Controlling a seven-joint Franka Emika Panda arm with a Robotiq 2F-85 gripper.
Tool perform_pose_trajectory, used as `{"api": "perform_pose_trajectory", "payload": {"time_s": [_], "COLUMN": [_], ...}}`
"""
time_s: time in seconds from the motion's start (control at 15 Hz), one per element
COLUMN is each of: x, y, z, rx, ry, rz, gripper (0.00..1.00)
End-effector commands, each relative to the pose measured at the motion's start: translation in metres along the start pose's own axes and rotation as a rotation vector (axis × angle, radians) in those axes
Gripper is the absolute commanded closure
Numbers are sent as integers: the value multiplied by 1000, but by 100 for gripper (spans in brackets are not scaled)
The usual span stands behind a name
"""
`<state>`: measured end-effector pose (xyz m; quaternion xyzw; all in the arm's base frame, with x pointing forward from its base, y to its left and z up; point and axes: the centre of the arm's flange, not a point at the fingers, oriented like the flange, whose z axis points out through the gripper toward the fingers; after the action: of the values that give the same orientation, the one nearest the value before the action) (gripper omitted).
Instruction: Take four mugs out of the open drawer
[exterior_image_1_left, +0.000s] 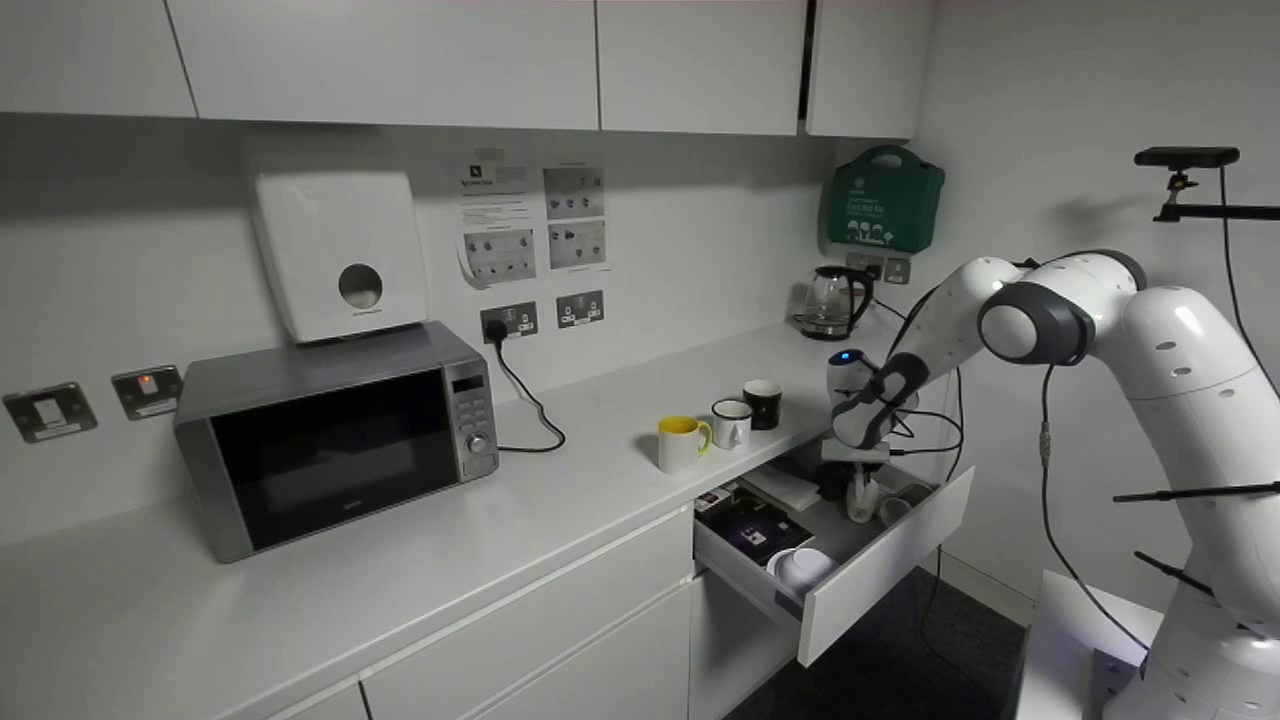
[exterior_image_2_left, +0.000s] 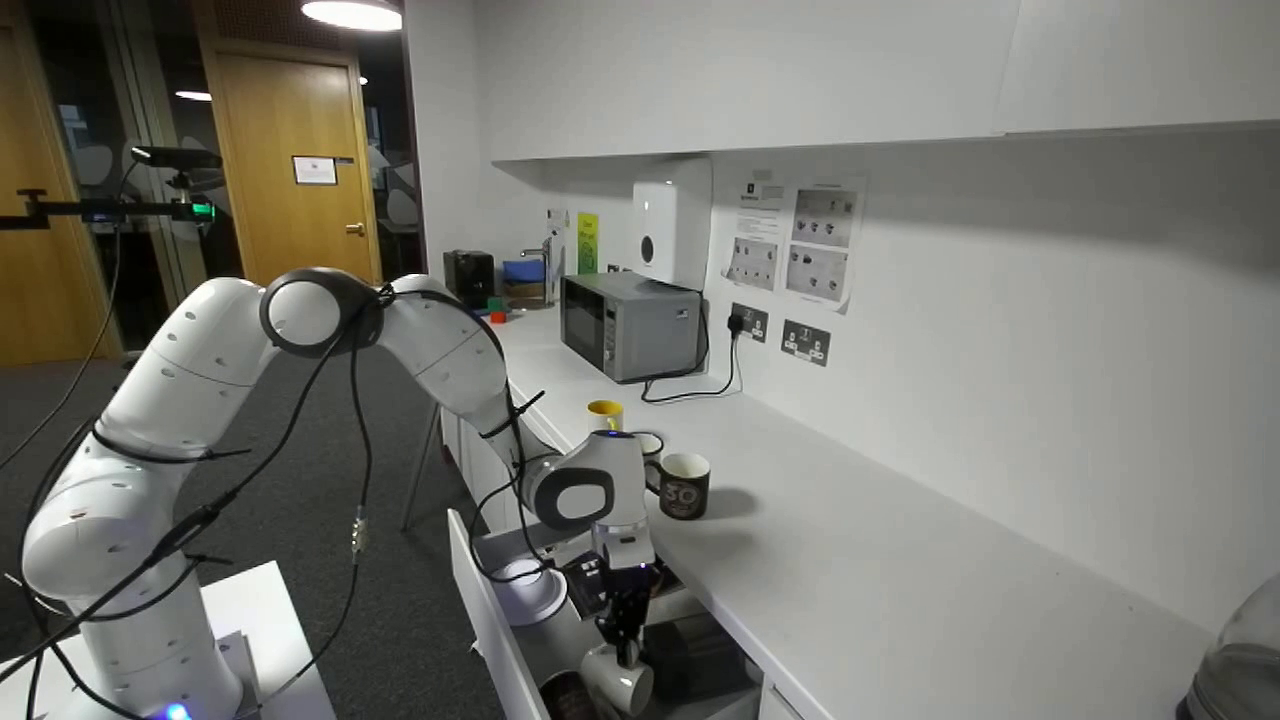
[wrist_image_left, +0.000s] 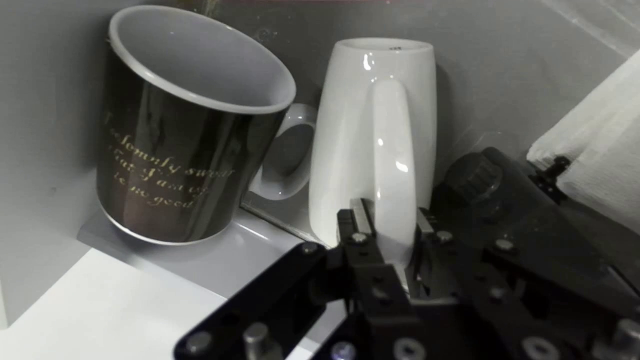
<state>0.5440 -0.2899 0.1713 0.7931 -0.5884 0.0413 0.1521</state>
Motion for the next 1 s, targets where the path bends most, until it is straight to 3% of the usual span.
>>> {"api": "perform_pose_trajectory", "payload": {"time_s": [0.0,0.93], "x": [6,12], "y": [3,41], "z": [-1,-44], "rx": [-4,-9], "ry": [-7,-7], "rz": [-20,29], "gripper": [95,95]}}
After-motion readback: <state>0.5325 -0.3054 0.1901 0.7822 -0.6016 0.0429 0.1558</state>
